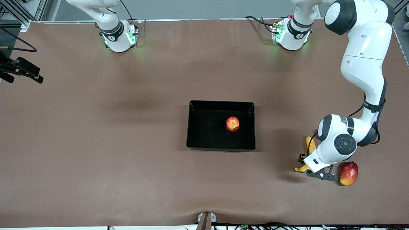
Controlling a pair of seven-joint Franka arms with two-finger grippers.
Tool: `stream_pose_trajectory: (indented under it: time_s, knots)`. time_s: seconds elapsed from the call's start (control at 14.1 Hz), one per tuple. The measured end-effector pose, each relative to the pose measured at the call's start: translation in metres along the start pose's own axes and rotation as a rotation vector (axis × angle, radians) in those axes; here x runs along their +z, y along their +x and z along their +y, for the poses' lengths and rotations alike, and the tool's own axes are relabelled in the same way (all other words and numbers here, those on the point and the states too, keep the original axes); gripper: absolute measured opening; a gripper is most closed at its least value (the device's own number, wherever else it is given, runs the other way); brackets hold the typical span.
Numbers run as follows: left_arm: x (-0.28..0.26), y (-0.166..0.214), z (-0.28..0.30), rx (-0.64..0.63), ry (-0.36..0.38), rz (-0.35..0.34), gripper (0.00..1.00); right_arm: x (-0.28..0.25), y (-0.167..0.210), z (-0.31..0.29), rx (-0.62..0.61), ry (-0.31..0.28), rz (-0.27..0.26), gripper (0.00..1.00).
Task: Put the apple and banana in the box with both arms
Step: 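Return the left gripper to the yellow banana and grasp it, then carry the banana into the black box and open the left gripper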
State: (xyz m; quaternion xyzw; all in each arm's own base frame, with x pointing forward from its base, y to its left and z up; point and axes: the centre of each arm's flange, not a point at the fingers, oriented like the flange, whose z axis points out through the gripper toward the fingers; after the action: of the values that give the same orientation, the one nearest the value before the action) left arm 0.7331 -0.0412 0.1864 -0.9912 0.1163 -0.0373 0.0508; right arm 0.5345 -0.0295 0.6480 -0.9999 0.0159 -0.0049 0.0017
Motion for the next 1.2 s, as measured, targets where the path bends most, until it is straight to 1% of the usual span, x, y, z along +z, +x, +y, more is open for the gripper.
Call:
stream_pose_trajectory:
  time_s: [0.07,0.14,0.28,0.35,0.57,0.71,0.92,1.06,1.2]
  knots:
    - [-0.003,0.002,-0.001,-0.001,0.002,0.005,0.44,0.0,0.0,0.0,0.001,0.0,0.0,1.0]
    - [-0.007,0.003,-0.001,-0.001,0.003,0.008,0.38,0.0,0.0,0.001,0.001,0.0,0.0,1.0]
    - [-0.026,0.007,0.002,0.003,0.005,-0.008,0.38,0.0,0.0,0.001,0.001,0.0,0.0,1.0]
    - [-0.044,0.009,0.007,0.009,0.004,-0.022,0.38,0.0,0.0,0.001,0.002,0.0,0.0,1.0]
    - [-0.116,0.012,0.031,0.031,0.003,-0.042,0.38,0.0,0.0,0.002,0.004,0.0,0.0,1.0]
    - [-0.158,0.011,0.053,0.032,-0.002,-0.038,0.38,0.0,0.0,0.003,0.006,0.0,0.0,1.0]
    - [-0.198,0.011,0.103,0.01,-0.041,-0.014,0.38,0.0,0.0,0.003,0.006,0.0,0.0,1.0]
    - [-0.21,0.008,0.145,-0.055,-0.081,-0.008,0.38,0.0,0.0,0.004,0.007,0.0,0.0,1.0]
    - [-0.213,0.002,0.194,-0.092,-0.106,-0.019,0.38,0.0,0.0,0.004,0.007,0.0,-0.001,1.0]
